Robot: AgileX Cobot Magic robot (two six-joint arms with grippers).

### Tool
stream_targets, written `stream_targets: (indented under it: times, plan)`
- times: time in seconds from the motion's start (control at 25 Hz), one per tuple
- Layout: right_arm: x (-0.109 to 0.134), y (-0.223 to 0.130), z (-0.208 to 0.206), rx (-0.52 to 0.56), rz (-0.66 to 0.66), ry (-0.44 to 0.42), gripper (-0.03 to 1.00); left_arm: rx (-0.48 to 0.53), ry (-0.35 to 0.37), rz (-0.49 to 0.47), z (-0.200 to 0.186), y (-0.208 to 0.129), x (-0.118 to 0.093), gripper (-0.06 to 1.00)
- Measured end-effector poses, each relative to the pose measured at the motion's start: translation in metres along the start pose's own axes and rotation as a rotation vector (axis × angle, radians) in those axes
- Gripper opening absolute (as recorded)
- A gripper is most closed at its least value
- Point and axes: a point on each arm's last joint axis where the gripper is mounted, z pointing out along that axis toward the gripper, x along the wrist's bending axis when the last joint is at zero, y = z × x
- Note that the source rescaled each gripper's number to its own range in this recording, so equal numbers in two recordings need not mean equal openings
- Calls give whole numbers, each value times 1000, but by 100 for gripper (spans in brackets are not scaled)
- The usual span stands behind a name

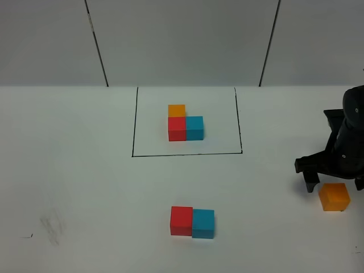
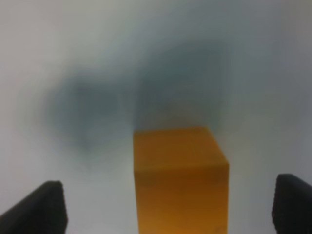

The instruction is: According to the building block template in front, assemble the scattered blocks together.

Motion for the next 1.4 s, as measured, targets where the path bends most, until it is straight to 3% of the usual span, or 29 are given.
stream_targets:
  times: [0.44, 0.72, 1.0, 1.08, 1.4]
  plan:
    - [-8, -1, 24, 52, 25, 2, 70, 0, 0, 0, 0, 0, 0, 48]
    - [-7, -1, 29, 56, 30, 8, 48, 0, 0, 0, 0, 0, 0, 48]
    - [-6, -3, 37, 82, 27, 8, 18, 0, 0, 0, 0, 0, 0, 48]
    - [-6, -4, 39, 93, 30, 8, 5, 0, 0, 0, 0, 0, 0, 48]
    - [-6, -4, 39, 96, 15, 10, 3, 0, 0, 0, 0, 0, 0, 48]
